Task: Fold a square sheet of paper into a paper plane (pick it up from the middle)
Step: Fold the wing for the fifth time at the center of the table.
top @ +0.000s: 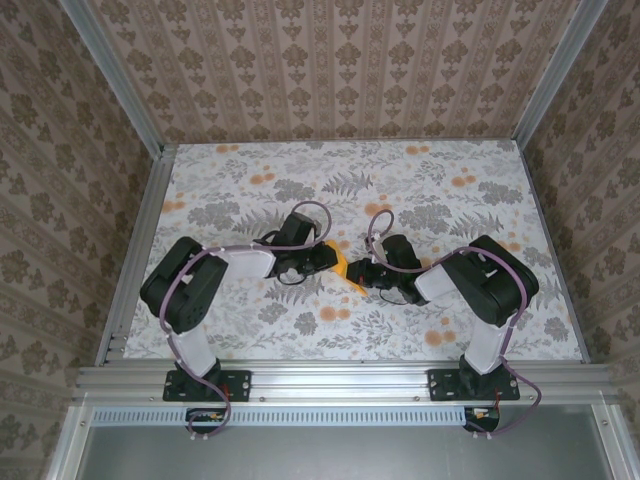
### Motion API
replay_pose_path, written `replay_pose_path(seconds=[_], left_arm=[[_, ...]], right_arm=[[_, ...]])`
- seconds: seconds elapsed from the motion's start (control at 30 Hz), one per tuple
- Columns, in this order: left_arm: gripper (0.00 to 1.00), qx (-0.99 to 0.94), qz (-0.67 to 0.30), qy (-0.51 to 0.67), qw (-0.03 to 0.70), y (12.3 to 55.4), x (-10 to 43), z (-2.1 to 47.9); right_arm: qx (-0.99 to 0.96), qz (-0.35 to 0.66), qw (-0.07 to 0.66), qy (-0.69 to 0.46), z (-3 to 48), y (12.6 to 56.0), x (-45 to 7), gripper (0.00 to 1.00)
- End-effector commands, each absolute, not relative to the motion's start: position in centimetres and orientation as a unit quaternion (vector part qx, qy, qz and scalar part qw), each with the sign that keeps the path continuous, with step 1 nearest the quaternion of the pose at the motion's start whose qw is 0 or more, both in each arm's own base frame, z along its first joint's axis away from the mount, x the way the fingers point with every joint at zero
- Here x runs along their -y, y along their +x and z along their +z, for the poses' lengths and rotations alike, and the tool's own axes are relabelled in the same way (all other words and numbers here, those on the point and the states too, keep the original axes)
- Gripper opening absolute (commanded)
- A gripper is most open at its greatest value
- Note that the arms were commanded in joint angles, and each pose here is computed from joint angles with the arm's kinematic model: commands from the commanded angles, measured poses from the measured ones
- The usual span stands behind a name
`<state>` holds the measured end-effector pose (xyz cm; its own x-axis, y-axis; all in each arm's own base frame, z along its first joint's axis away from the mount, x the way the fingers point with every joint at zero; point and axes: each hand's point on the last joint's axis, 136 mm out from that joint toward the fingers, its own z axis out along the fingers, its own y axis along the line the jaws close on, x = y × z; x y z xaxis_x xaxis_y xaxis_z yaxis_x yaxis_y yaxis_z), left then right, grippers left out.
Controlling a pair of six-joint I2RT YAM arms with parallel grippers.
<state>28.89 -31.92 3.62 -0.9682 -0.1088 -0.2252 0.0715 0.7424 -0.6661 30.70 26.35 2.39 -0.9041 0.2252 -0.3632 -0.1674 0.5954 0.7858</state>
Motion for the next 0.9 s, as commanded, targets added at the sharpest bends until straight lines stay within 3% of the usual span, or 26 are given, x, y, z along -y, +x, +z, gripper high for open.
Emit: replay_pose_path(seconds=[0.0, 0.33, 0.6, 0.87], left_arm=[[0.22, -0.92, -0.368, 0.009, 0.133, 29.3, 32.7, 3.9], [0.21, -0.927, -0.354, 0.005, 0.124, 29.3, 32.4, 2.8], [0.21, -0.934, -0.34, -0.016, 0.109, 29.3, 31.7, 1.9], [0.21, -0.935, -0.34, -0.03, 0.095, 29.3, 31.5, 1.3]], right_arm=[[-0.879, 0.435, 0.191, 0.036, 0.6, 30.4, -25.7, 0.01], [-0.881, 0.434, 0.185, 0.037, 0.5, 30.2, -25.7, 0.03], [-0.878, 0.442, 0.183, 0.02, 2.4, 30.3, -25.9, 0.16], [-0.88, 0.442, 0.175, -0.002, 4.5, 29.7, -25.6, 0.22]])
